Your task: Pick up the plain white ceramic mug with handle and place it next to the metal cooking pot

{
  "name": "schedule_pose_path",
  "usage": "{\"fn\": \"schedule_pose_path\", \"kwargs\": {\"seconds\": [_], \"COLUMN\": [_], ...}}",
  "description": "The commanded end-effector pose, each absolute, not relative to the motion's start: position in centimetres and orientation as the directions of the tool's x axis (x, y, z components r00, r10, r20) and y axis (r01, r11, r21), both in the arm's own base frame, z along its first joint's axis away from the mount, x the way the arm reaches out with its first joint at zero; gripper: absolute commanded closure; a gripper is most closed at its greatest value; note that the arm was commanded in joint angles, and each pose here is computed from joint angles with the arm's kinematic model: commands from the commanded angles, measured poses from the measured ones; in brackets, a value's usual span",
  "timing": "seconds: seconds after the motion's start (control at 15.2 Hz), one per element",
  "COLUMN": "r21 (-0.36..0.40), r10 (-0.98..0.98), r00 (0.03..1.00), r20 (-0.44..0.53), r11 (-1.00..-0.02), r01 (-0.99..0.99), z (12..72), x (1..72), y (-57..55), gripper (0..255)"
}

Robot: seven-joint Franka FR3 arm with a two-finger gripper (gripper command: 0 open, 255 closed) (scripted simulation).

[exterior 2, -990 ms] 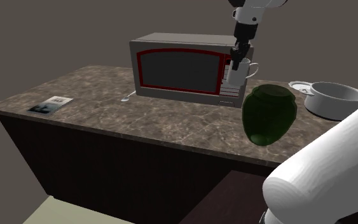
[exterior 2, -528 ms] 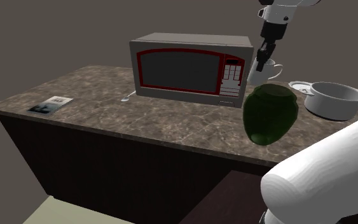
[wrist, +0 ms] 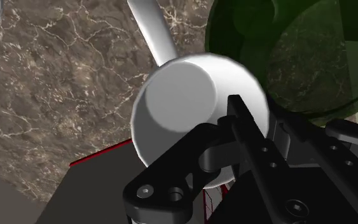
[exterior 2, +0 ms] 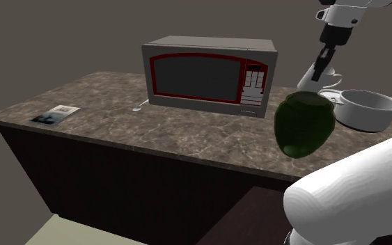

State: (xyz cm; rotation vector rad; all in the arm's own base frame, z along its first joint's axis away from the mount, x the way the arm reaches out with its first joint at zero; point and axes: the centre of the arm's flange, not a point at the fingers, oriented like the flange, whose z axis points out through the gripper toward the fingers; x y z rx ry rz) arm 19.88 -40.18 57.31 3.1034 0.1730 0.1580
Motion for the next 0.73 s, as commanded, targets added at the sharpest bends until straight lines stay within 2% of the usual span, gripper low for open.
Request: {"fn": "schedule_pose_path", "kwargs": {"seconds": [0.0,0.66], "r21": [0.030,0.030], "r10": [0.113,0.113], "r00": [0.989,0.989], "r20": [0.097,0.097], "r11": [-0.993,-0.993], "r01": [0.111,0.111], "z": [57.1,57.1], "x": [17.5,6.1], "y": [-41.6,-48.4], "gripper": [255,255]}}
